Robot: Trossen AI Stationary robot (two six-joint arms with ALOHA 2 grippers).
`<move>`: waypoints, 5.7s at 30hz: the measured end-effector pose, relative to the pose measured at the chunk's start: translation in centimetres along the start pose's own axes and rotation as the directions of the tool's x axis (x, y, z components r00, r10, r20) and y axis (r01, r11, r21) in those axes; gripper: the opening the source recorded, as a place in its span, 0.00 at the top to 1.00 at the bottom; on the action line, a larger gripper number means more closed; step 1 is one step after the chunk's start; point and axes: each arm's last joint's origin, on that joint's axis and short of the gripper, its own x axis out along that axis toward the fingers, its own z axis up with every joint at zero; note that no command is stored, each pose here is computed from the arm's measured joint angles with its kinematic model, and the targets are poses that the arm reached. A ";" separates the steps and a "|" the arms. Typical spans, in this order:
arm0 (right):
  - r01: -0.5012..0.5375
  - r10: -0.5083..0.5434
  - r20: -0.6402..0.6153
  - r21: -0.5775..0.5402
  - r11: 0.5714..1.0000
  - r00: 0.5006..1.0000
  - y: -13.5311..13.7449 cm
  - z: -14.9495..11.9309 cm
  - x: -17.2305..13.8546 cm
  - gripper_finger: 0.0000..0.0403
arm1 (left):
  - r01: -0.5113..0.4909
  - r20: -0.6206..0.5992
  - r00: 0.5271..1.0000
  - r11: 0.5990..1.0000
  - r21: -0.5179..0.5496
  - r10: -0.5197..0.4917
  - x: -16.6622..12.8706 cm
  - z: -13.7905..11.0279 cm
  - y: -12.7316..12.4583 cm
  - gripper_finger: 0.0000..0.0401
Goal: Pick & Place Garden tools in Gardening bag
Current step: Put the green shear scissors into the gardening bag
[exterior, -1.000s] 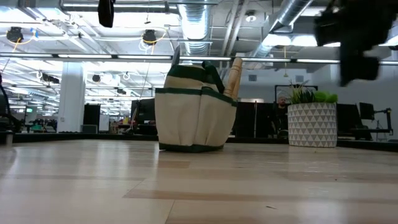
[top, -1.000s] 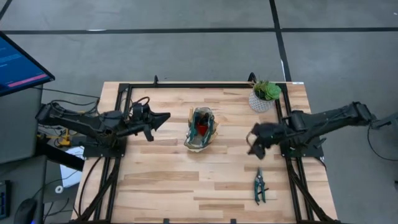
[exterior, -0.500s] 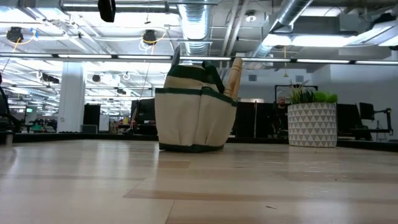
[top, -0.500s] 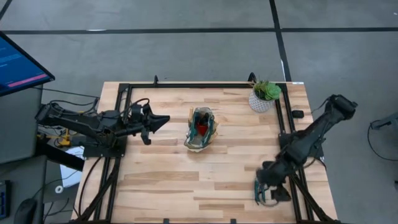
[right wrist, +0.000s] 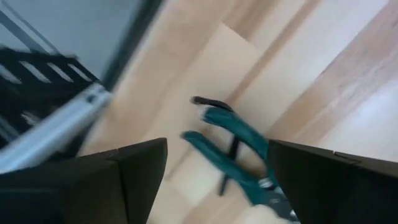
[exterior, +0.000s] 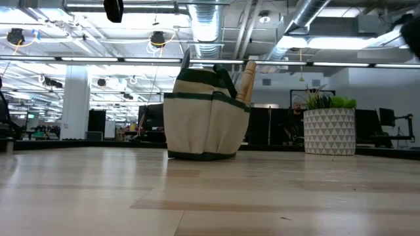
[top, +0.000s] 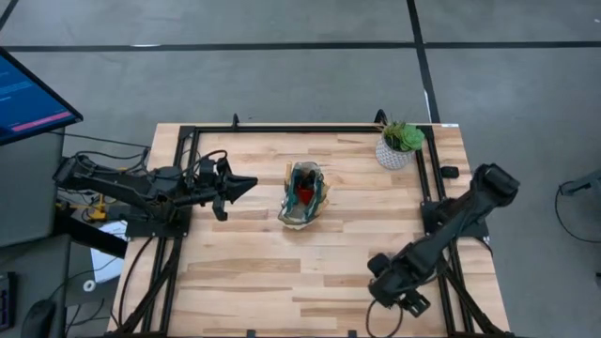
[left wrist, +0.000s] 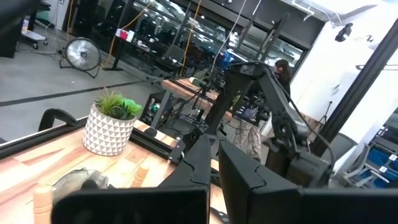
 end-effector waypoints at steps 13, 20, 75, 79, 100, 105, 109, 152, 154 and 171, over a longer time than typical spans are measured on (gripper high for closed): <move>0.029 -0.042 -0.101 -0.131 0.991 0.994 -2.4 0.8 3.5 0.33 | 0.110 -0.050 0.993 0.994 -0.003 -0.110 0.0 -0.2 -0.3 1.00; 0.046 -0.068 -0.107 -0.198 0.979 0.992 -2.6 1.0 4.3 0.33 | 0.136 -0.074 0.988 0.991 -0.002 -0.136 0.0 -0.3 -0.4 1.00; 0.015 -0.054 -0.129 -0.289 0.957 0.990 -2.8 0.8 4.8 0.48 | 0.125 -0.094 0.988 0.992 -0.003 -0.124 0.0 -0.5 -0.3 1.00; 0.021 -0.064 -0.141 -0.291 0.957 0.988 -2.9 0.3 5.3 0.48 | 0.125 -0.094 0.988 0.992 -0.003 -0.124 0.0 -0.5 -0.3 1.00; 0.073 -0.088 -0.049 -0.252 0.965 0.995 -3.4 0.3 6.3 0.76 | 0.127 -0.095 0.987 0.992 -0.008 -0.128 -0.1 -0.5 -0.3 1.00; 0.079 -0.090 -0.045 -0.203 0.976 0.995 -3.9 0.4 6.2 0.85 | 0.128 -0.095 0.987 0.992 -0.010 -0.129 -0.1 -0.5 -0.3 1.00; 0.089 -0.091 -0.036 -0.073 0.993 0.995 -4.9 0.6 5.8 0.88 | 0.128 -0.095 0.987 0.992 -0.010 -0.129 -0.1 -0.5 -0.3 1.00; 0.049 -0.985 0.162 0.986 0.159 -0.054 -10.0 9.7 -5.9 0.88 | 0.207 0.073 0.977 0.975 -0.078 -0.202 -3.4 2.9 -0.2 1.00; 0.011 -0.985 0.138 0.990 0.137 -0.100 -10.3 9.9 -6.5 0.88 | 0.222 0.071 0.974 0.972 -0.078 -0.217 -3.5 3.0 -0.2 1.00; 0.104 -0.945 -0.136 0.979 -0.173 -0.298 -10.8 12.9 -10.2 0.88 | 0.447 0.115 0.893 0.889 -0.102 -0.435 -6.2 4.7 -0.4 1.00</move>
